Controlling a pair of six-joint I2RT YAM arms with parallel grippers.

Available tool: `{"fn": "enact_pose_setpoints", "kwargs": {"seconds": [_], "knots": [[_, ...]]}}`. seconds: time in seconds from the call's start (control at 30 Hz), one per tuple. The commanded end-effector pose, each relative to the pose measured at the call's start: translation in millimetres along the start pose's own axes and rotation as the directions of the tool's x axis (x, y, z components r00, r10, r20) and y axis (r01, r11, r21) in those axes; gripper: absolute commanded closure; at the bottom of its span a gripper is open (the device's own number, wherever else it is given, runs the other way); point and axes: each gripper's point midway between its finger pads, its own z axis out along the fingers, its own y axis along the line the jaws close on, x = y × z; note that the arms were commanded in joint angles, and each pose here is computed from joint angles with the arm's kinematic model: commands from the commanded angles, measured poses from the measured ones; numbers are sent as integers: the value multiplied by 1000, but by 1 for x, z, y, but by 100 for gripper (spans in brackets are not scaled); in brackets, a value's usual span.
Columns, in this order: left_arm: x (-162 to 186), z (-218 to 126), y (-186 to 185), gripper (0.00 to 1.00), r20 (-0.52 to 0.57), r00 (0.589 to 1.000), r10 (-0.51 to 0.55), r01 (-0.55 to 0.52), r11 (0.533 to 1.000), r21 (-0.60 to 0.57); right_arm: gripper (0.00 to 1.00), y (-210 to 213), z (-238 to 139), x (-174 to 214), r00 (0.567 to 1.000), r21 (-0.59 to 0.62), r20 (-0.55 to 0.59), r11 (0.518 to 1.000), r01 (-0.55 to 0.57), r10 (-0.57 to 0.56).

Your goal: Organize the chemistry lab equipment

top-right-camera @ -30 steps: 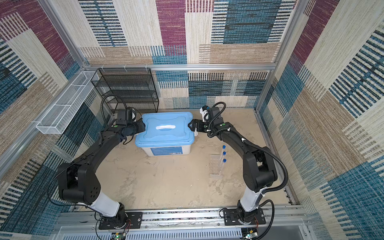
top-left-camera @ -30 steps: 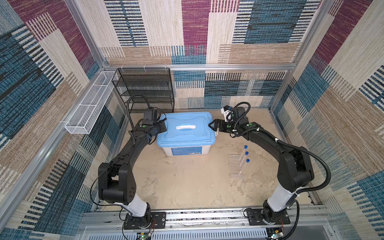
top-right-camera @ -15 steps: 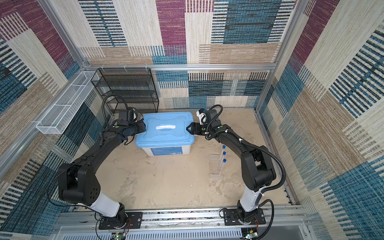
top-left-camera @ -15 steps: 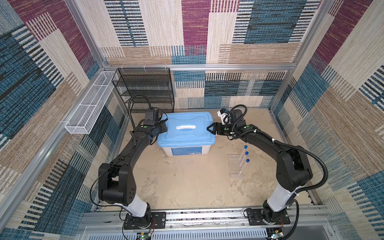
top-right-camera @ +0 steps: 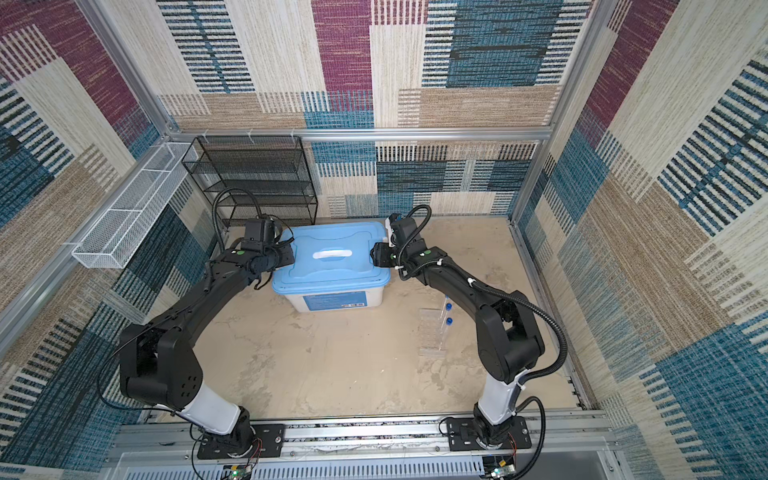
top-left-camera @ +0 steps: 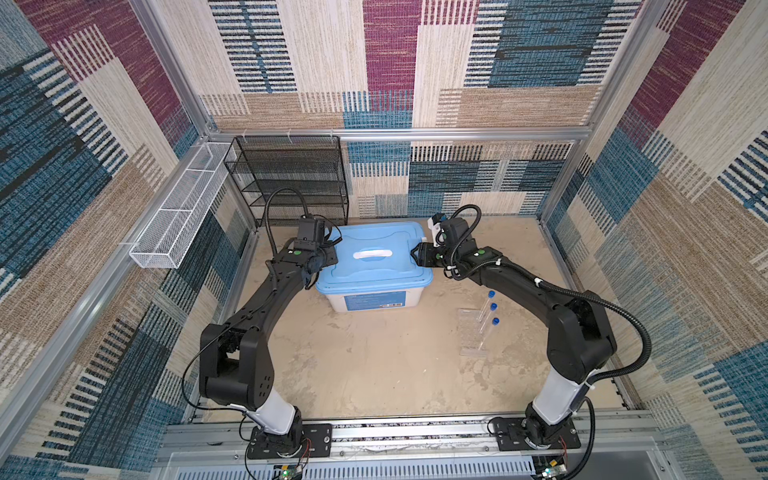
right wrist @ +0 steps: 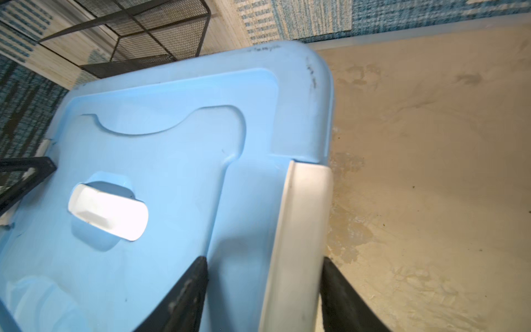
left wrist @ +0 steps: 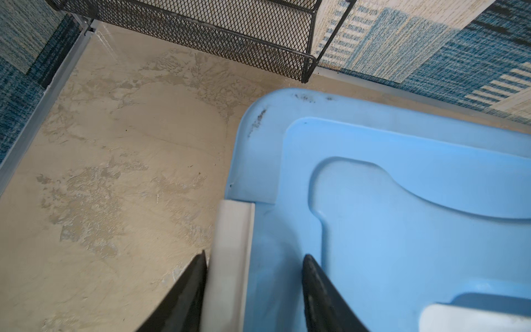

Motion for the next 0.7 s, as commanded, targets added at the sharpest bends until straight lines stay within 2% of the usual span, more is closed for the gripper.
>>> {"fn": "enact_pose_setpoints", "kwargs": {"seconds": [0.0,0.1,0.27,0.37,0.5,0.67], "knots": [[71,0,-25,47,-284,958,37,-2,993,121,38,27,10,25,994,-97,-78,993,71,-79],[69,0,-34,47,-276,961,19,26,987,158,35,29,12,31,994,-114,-93,992,53,-64],[68,-2,-44,47,-285,959,0,63,976,210,33,30,-3,16,998,-102,-26,993,58,-61],[67,-2,-43,47,-277,961,-11,72,975,211,38,26,-10,6,997,-71,5,995,72,-72],[69,-2,-49,48,-291,957,-24,98,965,243,46,27,-7,12,998,-92,-21,994,57,-59],[68,-3,-50,48,-288,957,-25,101,963,251,43,29,-9,8,999,-100,-20,994,43,-46]]}}
